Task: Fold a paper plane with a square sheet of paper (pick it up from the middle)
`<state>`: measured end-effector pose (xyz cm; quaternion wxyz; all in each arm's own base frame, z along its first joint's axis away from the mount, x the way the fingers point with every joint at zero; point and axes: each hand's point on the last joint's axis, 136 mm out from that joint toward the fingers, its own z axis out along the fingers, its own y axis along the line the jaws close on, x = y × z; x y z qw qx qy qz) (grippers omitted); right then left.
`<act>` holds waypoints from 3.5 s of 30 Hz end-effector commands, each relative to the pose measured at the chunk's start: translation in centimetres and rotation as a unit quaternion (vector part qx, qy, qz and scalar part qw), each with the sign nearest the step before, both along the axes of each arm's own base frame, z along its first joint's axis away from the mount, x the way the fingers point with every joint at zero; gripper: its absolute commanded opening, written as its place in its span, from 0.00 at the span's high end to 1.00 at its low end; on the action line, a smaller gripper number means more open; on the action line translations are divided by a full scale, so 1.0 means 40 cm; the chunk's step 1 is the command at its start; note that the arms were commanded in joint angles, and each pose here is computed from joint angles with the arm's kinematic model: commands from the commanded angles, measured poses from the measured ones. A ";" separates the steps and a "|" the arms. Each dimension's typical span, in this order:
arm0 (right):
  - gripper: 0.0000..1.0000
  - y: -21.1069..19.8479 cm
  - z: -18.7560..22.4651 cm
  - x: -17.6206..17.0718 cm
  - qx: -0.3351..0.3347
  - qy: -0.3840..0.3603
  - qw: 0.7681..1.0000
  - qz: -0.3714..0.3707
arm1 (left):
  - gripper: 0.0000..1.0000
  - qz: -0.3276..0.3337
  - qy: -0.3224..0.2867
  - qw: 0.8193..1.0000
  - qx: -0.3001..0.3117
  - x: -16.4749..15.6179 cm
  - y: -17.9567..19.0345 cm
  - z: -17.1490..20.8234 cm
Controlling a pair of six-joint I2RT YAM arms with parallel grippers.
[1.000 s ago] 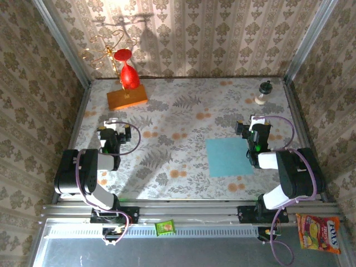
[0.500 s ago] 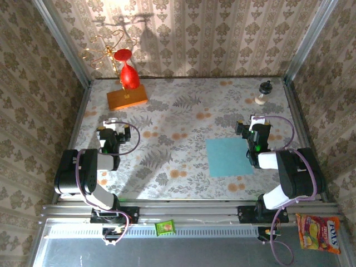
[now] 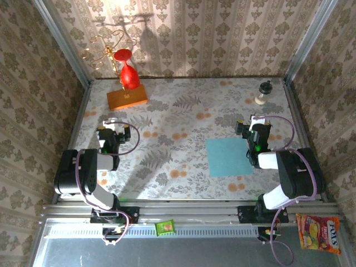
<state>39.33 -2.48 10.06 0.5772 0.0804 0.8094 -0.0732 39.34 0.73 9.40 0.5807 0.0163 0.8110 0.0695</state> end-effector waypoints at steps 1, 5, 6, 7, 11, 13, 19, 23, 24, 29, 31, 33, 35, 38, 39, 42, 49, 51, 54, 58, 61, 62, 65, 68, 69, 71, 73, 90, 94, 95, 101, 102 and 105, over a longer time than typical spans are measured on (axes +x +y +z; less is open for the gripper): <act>0.00 -0.002 0.023 -0.019 -0.007 -0.024 1.000 -0.012 | 0.00 -0.008 -0.025 1.000 0.000 -0.008 -0.006 0.050; 0.00 0.018 0.028 -0.018 -0.023 -0.024 0.999 -0.003 | 0.00 0.004 -0.029 1.000 0.003 -0.024 0.003 0.113; 0.00 0.019 0.029 -0.017 -0.023 -0.024 0.999 -0.003 | 0.00 0.004 -0.032 0.999 0.003 -0.029 0.001 0.131; 0.00 0.016 0.028 -0.018 -0.023 -0.024 0.999 -0.004 | 0.00 0.006 -0.038 0.999 -0.005 -0.034 0.001 0.157; 0.00 0.023 0.032 -0.017 -0.023 -0.025 0.999 0.005 | 0.00 -0.011 -0.060 0.997 -0.042 -0.058 -0.023 0.249; 0.00 0.033 0.057 -0.012 -0.028 -0.018 0.999 0.016 | 0.00 -0.022 -0.063 0.996 -0.058 -0.071 -0.038 0.280; 0.00 0.040 0.145 -0.031 -0.015 0.001 1.000 0.021 | 0.00 -0.024 -0.047 0.989 -0.137 -0.107 -0.062 0.325; 0.00 0.042 0.167 -0.059 0.074 0.058 0.995 -0.014 | 0.00 0.008 -0.010 0.978 -0.206 -0.123 -0.051 0.321; 0.00 0.048 0.162 -0.068 0.099 0.080 0.992 -0.021 | 0.00 0.010 0.001 0.978 -0.210 -0.125 -0.047 0.319; 0.00 0.142 0.131 -0.111 0.193 0.188 0.962 0.034 | 0.00 -0.029 0.039 0.955 -0.294 -0.123 -0.060 0.313; 0.00 0.174 0.126 -0.132 0.223 0.215 0.950 0.050 | 0.00 -0.039 0.053 0.948 -0.310 -0.123 -0.074 0.307; 0.00 0.199 0.114 -0.157 0.245 0.241 0.937 0.062 | 0.00 -0.052 0.081 0.942 -0.321 -0.122 -0.103 0.295; 0.12 0.229 0.089 -0.182 0.265 0.256 0.926 0.078 | 0.00 -0.068 0.110 0.939 -0.320 -0.120 -0.142 0.281; 0.24 0.276 0.049 -0.206 0.294 0.264 0.914 0.092 | 0.00 -0.110 0.139 0.926 -0.333 -0.112 -0.223 0.258; 0.28 0.287 0.034 -0.211 0.298 0.273 0.910 0.090 | 0.00 -0.114 0.148 0.922 -0.340 -0.108 -0.242 0.250; 0.41 0.342 -0.011 -0.223 0.290 0.310 0.900 0.101 | 0.00 -0.141 0.171 0.912 -0.345 -0.103 -0.314 0.229; 0.57 0.436 -0.115 -0.240 0.276 0.385 0.874 0.103 | 0.00 -0.185 0.218 0.894 -0.346 -0.115 -0.463 0.170; 0.57 0.447 -0.139 -0.247 0.269 0.397 0.872 0.098 | 0.00 -0.191 0.228 0.890 -0.346 -0.120 -0.490 0.154; 0.56 0.456 -0.168 -0.254 0.257 0.413 0.869 0.088 | 0.00 -0.196 0.234 0.887 -0.346 -0.124 -0.514 0.140; 0.56 0.474 -0.198 -0.252 0.255 0.421 0.867 0.078 | 0.00 -0.191 0.238 0.886 -0.348 -0.127 -0.518 0.126; 0.55 0.501 -0.213 -0.238 0.259 0.423 0.865 0.072 | 0.00 -0.184 0.237 0.888 -0.349 -0.128 -0.512 0.123; 0.55 0.511 -0.221 -0.231 0.265 0.423 0.864 0.064 | 0.00 -0.181 0.238 0.888 -0.349 -0.129 -0.510 0.120; 0.55 0.557 -0.244 -0.195 0.290 0.429 0.855 0.029 | 0.00 -0.163 0.242 0.892 -0.345 -0.128 -0.497 0.106; 0.55 0.638 -0.243 -0.140 0.320 0.424 0.847 0.016 | 0.00 -0.130 0.250 0.897 -0.339 -0.121 -0.472 0.087; 0.55 0.665 -0.236 -0.121 0.329 0.419 0.846 0.015 | 0.00 -0.125 0.253 0.897 -0.339 -0.119 -0.468 0.086; 0.55 0.717 -0.219 -0.079 0.348 0.408 0.844 0.012 | 0.00 -0.121 0.258 0.896 -0.339 -0.117 -0.467 0.085; 0.56 0.760 -0.206 -0.042 0.377 0.399 0.836 0.012 | 0.00 -0.123 0.259 0.895 -0.341 -0.117 -0.469 0.088; 0.51 0.507 -0.085 -0.018 0.316 0.397 0.859 0.071 | 0.00 -0.170 0.341 0.870 -0.314 -0.137 -0.595 0.043; 0.49 0.486 -0.122 -0.029 0.292 0.433 0.849 0.078 | 0.00 -0.170 0.348 0.862 -0.326 -0.126 -0.612 0.029; 0.49 0.488 -0.131 -0.026 0.287 0.439 0.848 0.080 | 0.00 -0.170 0.352 0.861 -0.326 -0.125 -0.616 0.024; 0.49 0.512 -0.183 -0.021 0.291 0.455 0.838 0.076 | 0.00 -0.167 0.363 0.858 -0.324 -0.130 -0.625 0.010; 0.49 0.515 -0.191 -0.025 0.292 0.458 0.837 0.072 | 0.00 -0.165 0.364 0.858 -0.324 -0.129 -0.623 0.008; 0.46 0.525 -0.215 -0.039 0.303 0.460 0.833 0.048 | 0.00 -0.160 0.371 0.857 -0.320 -0.133 -0.620 -0.001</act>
